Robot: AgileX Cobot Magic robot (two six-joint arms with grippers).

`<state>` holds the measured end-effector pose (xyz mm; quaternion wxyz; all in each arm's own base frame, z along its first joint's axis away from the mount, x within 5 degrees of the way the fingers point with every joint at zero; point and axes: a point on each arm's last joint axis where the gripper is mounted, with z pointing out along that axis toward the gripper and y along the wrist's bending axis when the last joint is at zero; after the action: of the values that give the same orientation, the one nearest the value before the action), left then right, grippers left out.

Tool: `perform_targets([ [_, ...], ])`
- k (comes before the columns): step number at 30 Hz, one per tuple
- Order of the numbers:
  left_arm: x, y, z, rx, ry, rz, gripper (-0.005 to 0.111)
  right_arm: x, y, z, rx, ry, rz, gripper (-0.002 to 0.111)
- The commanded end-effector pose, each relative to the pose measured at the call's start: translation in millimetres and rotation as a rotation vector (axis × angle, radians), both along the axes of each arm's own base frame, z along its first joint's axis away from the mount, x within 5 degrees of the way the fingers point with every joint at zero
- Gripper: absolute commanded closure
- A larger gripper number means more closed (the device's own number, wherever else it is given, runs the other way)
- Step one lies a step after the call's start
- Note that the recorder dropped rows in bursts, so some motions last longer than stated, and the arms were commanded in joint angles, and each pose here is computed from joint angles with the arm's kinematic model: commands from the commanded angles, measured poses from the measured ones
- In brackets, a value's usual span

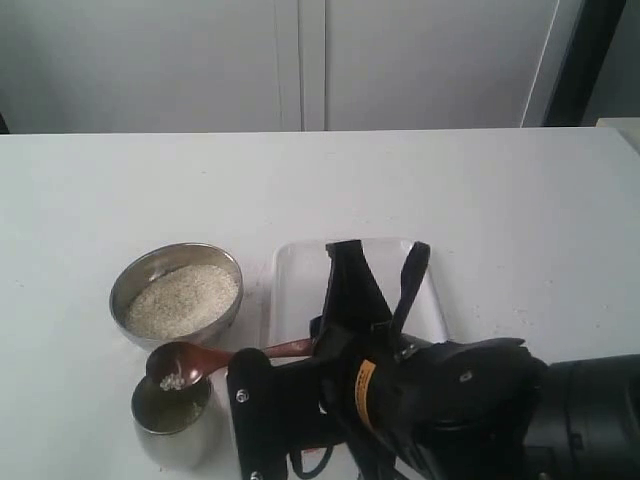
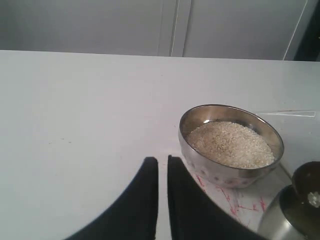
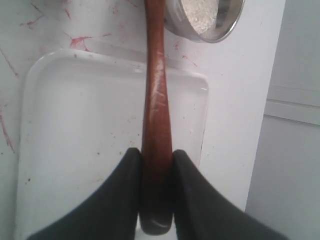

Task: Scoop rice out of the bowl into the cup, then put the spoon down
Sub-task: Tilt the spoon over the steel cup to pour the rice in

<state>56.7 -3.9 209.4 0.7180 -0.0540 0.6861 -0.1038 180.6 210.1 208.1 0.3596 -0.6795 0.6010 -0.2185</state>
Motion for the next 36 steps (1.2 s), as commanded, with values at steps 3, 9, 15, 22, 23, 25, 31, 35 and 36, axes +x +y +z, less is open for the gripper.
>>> perform_targets([
  [3, -0.6, -0.1, 1.7, -0.012, -0.011, -0.003, 0.092, -9.0, 6.4, 2.0, -0.022, -0.042, 0.038, 0.108],
  [9, -0.6, -0.1, 1.7, -0.012, -0.011, -0.003, 0.092, -7.1, 2.5, 2.9, -0.031, -0.056, -0.013, 0.108],
  [15, -0.6, -0.1, 1.7, -0.012, -0.011, -0.003, 0.092, -7.5, 3.1, 2.5, -0.025, -0.050, -0.008, 0.108],
  [22, -0.6, -0.1, 1.7, -0.012, -0.011, -0.003, 0.092, -7.4, 3.3, 2.7, -0.021, -0.051, -0.010, 0.108],
  [23, -0.6, -0.1, 1.7, -0.012, -0.011, -0.003, 0.092, -7.2, 2.8, 2.9, -0.012, -0.051, -0.025, 0.108],
  [25, -0.6, -0.1, 1.7, -0.012, -0.011, -0.003, 0.092, -7.6, 3.1, 2.4, -0.004, -0.042, -0.027, 0.108],
  [31, -0.6, -0.1, 1.7, -0.012, -0.011, -0.003, 0.092, -8.0, 3.2, 3.1, -0.010, -0.053, -0.028, 0.108],
  [35, -0.6, -0.1, 1.7, -0.012, -0.011, -0.003, 0.092, -10.5, 5.3, 3.1, -0.020, -0.057, -0.007, 0.108],
  [36, -0.6, -0.1, 1.7, -0.012, -0.011, -0.003, 0.092, -9.9, 5.2, 3.8, -0.025, -0.068, -0.004, 0.108],
])
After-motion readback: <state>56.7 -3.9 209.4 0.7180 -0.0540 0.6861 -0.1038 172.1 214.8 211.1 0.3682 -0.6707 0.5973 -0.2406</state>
